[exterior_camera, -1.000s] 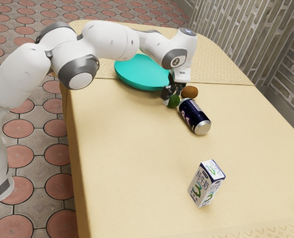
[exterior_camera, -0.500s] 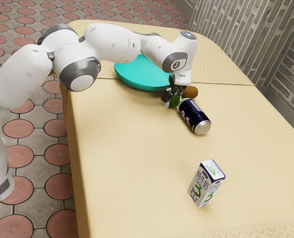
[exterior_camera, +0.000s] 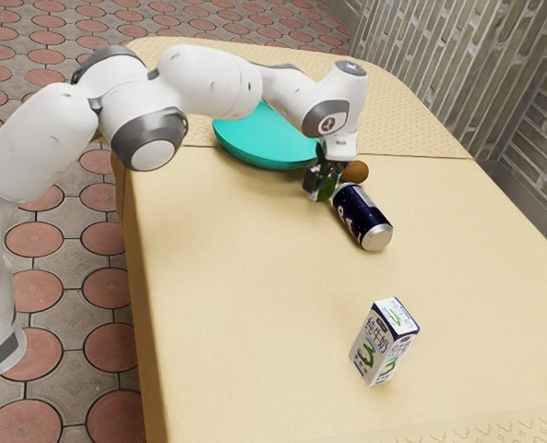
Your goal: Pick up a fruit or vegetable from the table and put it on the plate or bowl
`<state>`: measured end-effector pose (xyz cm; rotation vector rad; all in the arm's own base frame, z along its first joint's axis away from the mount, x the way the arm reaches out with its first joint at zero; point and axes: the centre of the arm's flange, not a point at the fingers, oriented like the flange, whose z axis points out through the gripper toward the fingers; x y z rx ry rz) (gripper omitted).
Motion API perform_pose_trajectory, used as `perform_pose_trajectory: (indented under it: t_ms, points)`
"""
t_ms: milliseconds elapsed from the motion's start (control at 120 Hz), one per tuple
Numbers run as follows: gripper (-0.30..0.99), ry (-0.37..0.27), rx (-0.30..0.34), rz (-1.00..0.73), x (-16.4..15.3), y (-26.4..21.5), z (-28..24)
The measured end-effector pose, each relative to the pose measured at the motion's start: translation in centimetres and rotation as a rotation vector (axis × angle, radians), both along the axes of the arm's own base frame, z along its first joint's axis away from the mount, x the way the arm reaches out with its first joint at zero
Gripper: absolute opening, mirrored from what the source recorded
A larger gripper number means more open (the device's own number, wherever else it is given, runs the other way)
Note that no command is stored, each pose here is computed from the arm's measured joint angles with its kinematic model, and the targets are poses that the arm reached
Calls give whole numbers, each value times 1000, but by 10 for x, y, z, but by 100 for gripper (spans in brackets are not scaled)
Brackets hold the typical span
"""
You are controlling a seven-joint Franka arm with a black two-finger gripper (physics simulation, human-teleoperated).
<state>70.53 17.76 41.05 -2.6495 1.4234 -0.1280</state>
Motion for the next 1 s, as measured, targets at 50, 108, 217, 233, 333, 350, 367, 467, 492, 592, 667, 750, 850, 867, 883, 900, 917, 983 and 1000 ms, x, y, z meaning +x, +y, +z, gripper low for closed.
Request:
perform_pose_trajectory:
  t_ms: [50,108,217,233,333,350,367,467,492,592,667,750,850,867,883,900,917,983,1000]
  points:
    - [56,-1,1,-1,0,-1,-1]
    - [55,-2,2,-2,1,-1,-1]
    - [53,-4,2,-4,1,-3,-1]
    - [53,-4,2,-5,2,-3,-1]
    - [51,-4,2,-8,2,-4,-1]
    - [51,-4,3,-8,2,-4,-1]
    - [50,-4,3,-9,2,-4,-1]
    - [49,-3,4,-11,2,-5,-1]
    - [49,-1,4,-10,2,-5,-2]
    - [48,5,4,-9,1,-4,-4]
    - [47,6,4,-10,1,-4,-4]
    - [45,5,4,-11,1,-5,-3]
    - [44,7,4,-11,1,-4,-3]
    - [43,7,4,-10,1,-4,-3]
    - [43,7,4,-10,1,-4,-2]
    - [43,7,4,-10,0,-4,-2]
    - [43,7,4,-10,0,-4,-2]
    - [42,9,3,-9,0,-3,2]
    - [42,11,2,-8,-1,-3,4]
